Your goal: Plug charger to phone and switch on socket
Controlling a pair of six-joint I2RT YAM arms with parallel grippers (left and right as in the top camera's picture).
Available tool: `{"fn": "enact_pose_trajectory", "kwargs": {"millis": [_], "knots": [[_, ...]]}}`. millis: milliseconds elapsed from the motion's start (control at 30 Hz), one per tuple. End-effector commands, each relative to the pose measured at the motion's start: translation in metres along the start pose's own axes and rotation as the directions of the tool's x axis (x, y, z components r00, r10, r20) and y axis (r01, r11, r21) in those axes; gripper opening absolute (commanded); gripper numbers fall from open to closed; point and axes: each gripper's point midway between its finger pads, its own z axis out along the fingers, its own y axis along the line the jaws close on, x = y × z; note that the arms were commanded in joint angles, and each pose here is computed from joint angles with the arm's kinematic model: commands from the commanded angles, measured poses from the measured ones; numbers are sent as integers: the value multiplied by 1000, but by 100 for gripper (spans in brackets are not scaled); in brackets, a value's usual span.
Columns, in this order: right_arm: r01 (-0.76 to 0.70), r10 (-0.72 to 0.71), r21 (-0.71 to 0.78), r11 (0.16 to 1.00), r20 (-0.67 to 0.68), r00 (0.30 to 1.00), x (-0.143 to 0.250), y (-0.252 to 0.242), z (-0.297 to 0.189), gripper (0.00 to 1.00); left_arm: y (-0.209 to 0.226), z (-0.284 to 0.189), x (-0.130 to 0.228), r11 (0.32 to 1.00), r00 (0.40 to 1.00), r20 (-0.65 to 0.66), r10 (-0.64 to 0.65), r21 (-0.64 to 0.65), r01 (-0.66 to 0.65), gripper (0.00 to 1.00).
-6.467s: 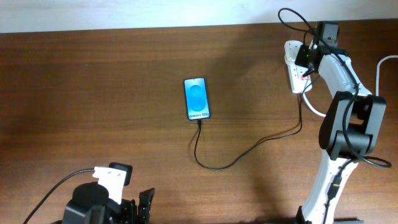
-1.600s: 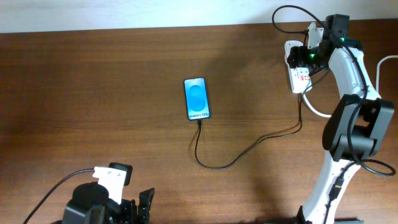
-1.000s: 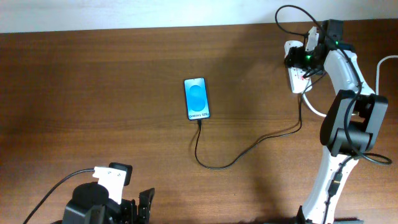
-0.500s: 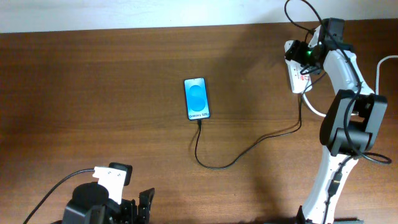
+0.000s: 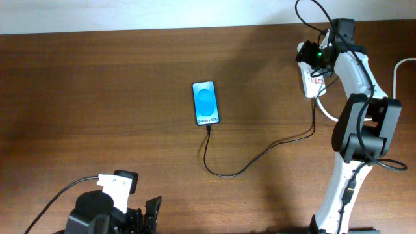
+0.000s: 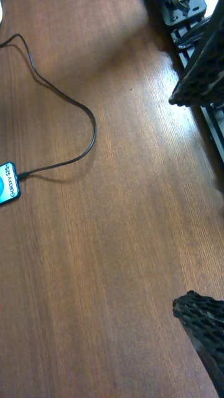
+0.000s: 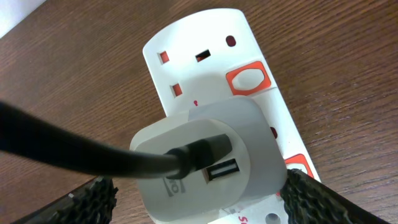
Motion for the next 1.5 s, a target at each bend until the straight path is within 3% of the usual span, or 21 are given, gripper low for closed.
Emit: {"fn": "enact_pose_trajectory", "kwargs": {"millis": [0, 533, 1467], "knots": [[-13, 14, 20, 1000, -23, 1000, 9, -3, 12, 86, 0, 0, 0, 1000, 1000, 2, 10, -2, -10, 99], [10, -17, -85, 996, -87, 996, 33, 27, 32, 88, 0, 0, 0, 1000, 1000, 2, 10, -2, -10, 100], [13, -27, -91, 996, -152, 988, 56, 44, 35, 90, 0, 0, 0, 1000, 1000, 2, 11, -2, -11, 99]]}}
